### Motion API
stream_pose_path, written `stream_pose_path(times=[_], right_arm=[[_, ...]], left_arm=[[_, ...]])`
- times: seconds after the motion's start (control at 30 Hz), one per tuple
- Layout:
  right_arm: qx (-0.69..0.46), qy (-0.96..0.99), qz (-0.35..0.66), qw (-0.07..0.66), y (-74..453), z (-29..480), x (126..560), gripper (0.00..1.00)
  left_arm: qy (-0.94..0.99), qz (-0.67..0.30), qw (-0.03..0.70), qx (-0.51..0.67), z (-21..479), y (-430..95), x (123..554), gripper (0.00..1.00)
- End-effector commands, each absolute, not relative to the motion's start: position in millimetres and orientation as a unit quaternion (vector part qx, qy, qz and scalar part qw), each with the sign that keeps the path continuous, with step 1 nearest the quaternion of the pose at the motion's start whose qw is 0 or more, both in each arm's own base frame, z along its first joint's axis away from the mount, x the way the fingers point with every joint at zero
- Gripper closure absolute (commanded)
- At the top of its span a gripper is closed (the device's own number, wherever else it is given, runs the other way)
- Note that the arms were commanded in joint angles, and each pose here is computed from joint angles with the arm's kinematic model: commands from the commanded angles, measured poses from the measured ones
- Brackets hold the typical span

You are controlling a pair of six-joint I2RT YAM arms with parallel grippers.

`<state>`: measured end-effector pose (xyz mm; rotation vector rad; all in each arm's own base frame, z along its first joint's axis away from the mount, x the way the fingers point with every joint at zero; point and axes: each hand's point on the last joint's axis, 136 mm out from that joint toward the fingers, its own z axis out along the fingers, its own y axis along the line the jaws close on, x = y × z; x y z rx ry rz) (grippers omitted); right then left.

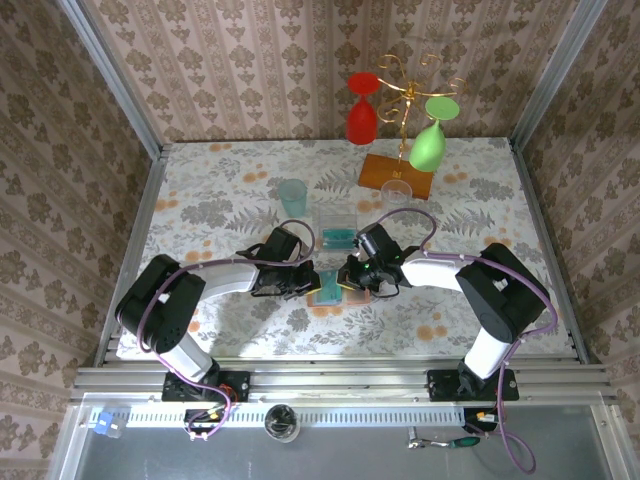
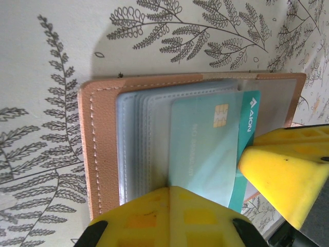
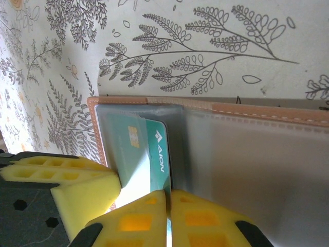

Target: Take the credit cards out of the card holder

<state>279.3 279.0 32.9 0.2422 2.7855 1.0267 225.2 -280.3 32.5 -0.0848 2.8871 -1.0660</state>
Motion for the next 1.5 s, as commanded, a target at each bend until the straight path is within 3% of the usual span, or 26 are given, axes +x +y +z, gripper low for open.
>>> stream_pose_path(times=[0.0,0.63,1.47], right_arm=[[0.08,0.935,0.336,0.081,270.0,31.0,275.3,0.93],[0.057,0.959,0.258,0.101,230.9,45.4,272.8,0.97],[0.058,0.955,0.271,0.109,241.9,55.7,278.2,0.96]], left_arm=[[0.944,-0.329,0.023,-0.022,25.6,-275.9,221.7,1.0],[0.943,-0.332,0.026,-0.022,27.0,-275.4,221.4,1.0],[0.941,-0.335,0.028,-0.023,30.1,-275.8,223.2,1.0]])
